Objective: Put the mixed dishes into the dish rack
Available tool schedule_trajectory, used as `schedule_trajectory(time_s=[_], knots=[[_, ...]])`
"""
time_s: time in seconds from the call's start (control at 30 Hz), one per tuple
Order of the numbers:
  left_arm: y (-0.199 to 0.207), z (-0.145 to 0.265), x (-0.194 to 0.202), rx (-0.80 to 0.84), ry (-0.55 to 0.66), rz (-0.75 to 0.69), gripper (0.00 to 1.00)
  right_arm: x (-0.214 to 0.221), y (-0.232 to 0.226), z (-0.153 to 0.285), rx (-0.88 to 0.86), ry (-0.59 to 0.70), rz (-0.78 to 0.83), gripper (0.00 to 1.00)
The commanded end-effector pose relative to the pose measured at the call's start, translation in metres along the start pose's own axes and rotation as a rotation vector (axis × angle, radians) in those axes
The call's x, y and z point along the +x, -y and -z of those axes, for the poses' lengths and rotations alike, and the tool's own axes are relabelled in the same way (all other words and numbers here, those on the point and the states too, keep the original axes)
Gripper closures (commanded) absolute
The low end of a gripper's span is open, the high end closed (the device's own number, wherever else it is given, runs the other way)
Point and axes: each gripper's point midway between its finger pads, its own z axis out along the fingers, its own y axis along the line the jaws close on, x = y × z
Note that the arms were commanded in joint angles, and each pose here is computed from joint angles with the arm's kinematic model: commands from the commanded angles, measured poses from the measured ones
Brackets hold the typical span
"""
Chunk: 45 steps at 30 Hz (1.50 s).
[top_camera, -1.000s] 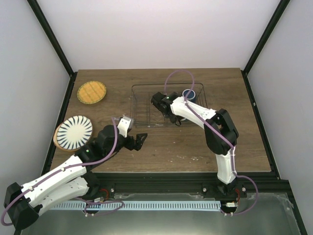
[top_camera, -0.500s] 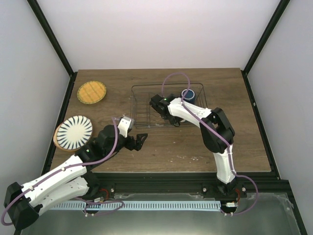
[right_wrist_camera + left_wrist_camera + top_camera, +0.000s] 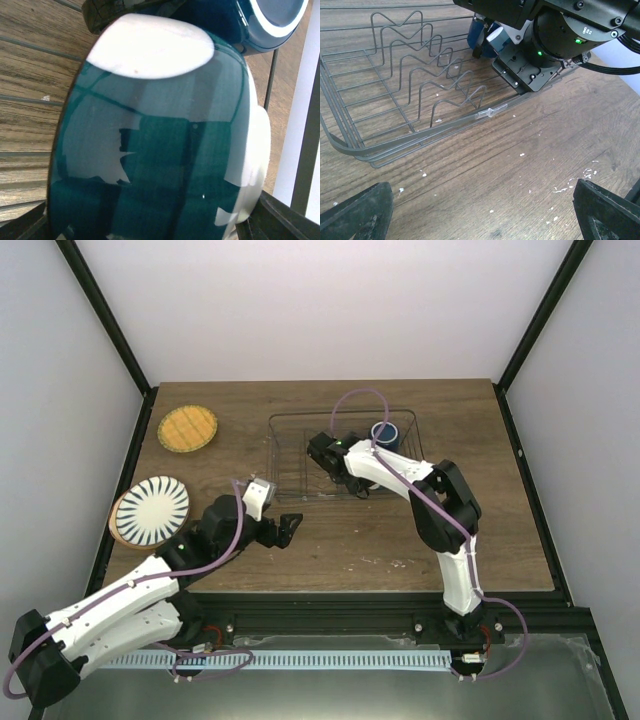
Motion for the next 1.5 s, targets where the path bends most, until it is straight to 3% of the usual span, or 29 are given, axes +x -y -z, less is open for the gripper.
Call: schedule_trajectory(time_s=[0.0,0.3,0.6,1.17,1.47], knots=[[0.006,-0.001,-0.008,0.022,0.016,0.007,0.0,0.005,-0.011,-0.001,-0.074,-0.014,0.031,0.28],[0.007,-0.003,-0.009,0.024,0.009,0.002,0.0,0.002,-0.018,0.0,-0.117,-0.004,0.06,0.1],[0.007,-0.004,-0.009,0.019,0.0,-0.003,0.0,-0.002,-0.025,0.004,-0.158,0.013,0.074,0.02],[0.008,-0.007,-0.01,0.013,-0.019,-0.001,0.0,-0.013,-0.032,0.033,-0.281,0.089,0.072,0.0],[0.004,-0.003,-0.041,-0.08,-0.025,-0.047,0.0,-0.034,0.017,0.092,-0.333,0.278,-0.093,0.0]])
